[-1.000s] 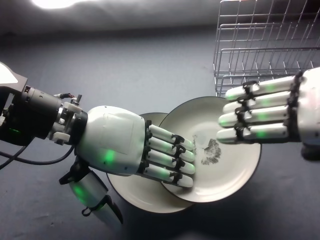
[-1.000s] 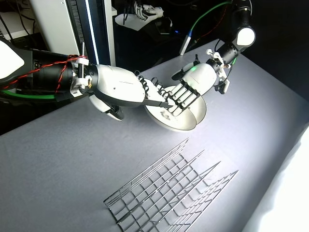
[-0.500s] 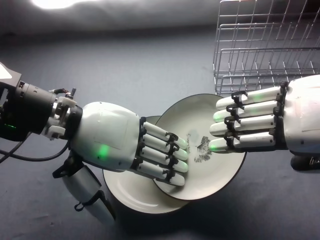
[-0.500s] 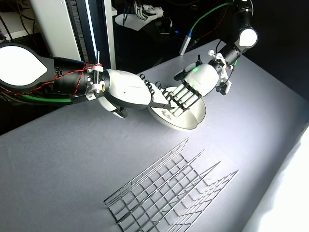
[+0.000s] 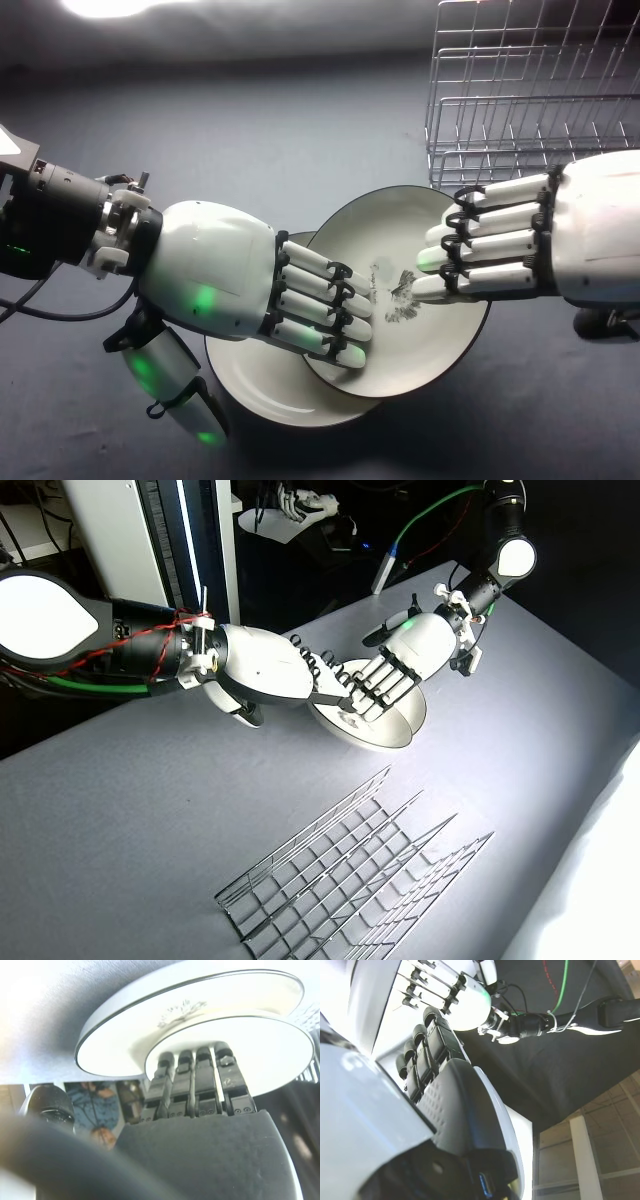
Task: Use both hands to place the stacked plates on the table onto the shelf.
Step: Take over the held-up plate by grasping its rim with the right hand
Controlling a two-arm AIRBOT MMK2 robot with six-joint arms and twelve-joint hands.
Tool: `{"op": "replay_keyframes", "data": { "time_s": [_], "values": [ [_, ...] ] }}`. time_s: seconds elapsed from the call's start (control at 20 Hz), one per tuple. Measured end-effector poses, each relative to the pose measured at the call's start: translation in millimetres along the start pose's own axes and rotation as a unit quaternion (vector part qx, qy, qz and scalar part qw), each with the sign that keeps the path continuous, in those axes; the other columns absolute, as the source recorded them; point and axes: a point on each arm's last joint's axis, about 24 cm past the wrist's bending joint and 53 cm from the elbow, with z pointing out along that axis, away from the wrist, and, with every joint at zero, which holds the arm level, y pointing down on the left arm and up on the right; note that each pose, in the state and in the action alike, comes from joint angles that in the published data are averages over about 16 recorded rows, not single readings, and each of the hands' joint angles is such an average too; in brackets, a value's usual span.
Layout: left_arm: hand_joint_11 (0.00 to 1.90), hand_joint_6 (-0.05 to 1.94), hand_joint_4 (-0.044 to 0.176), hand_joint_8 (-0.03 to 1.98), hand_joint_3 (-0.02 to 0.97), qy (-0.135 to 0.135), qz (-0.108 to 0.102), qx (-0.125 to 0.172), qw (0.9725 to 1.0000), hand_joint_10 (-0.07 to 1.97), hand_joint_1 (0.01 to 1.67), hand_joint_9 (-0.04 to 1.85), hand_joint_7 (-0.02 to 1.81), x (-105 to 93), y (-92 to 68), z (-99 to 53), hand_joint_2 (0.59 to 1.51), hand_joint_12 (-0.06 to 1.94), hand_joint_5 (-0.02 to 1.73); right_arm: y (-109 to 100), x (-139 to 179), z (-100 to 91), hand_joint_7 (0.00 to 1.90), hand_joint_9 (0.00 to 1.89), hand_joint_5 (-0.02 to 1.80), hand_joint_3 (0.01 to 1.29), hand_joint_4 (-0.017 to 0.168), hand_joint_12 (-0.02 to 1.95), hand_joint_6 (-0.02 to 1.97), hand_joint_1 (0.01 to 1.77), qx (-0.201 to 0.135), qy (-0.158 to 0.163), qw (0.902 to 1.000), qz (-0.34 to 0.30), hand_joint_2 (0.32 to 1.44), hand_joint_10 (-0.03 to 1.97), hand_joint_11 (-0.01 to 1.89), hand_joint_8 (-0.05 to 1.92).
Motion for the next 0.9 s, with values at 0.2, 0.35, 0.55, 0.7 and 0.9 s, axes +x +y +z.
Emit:
{"op": "replay_keyframes", "data": {
  "time_s": [0.2,0.35,0.55,0.7,0.9],
  "values": [
    [0.02,-0.01,0.0,-0.01,0.013,-0.001,-0.002,0.0,1.0,-0.01,0.02,0.0,0.0,-0.7,0.3,-0.1,1.119,-0.02,0.05,-6,5,12.5,0.06,0.1,0.09,0.02,0.004,0.42,0.03,1.27,0.0,0.004,1.0,0.001,1.03,0.02,0.01,0.02],
    [0.02,0.0,0.0,-0.01,0.013,-0.001,-0.003,0.0,1.0,-0.01,0.02,0.0,0.0,-1.1,0.2,-0.1,1.119,-0.02,0.05,-10,9,24.1,0.09,0.14,0.11,0.02,0.004,0.55,0.03,1.27,-0.002,0.006,1.0,0.002,1.03,0.03,0.01,0.02],
    [0.02,0.0,0.0,-0.01,0.013,-0.001,-0.004,0.0,1.0,-0.01,0.01,0.0,0.0,-1.4,0.1,0.1,1.119,-0.02,0.04,-13,11,39.4,0.23,0.26,0.24,0.02,0.004,0.77,0.03,1.28,-0.007,0.005,1.0,0.004,1.03,0.04,0.07,0.02],
    [0.02,0.0,0.001,-0.01,0.013,-0.001,-0.004,0.0,1.0,-0.01,0.01,-0.01,0.0,-1.4,0.3,0.1,1.119,-0.02,0.04,-12,10,49.0,0.38,0.39,0.37,0.02,0.003,0.93,0.12,1.29,-0.014,0.001,0.9999,0.003,1.03,0.11,0.19,0.06],
    [0.02,0.0,0.002,-0.01,0.013,-0.001,-0.004,-0.001,1.0,-0.01,0.01,0.0,0.0,-2.7,0.9,-0.9,1.119,-0.01,0.04,-10,7,57.7,0.6,0.58,0.55,0.01,0.002,1.11,0.32,1.31,-0.024,-0.005,0.9997,0.001,1.0,0.3,0.39,0.18]
  ]
}}
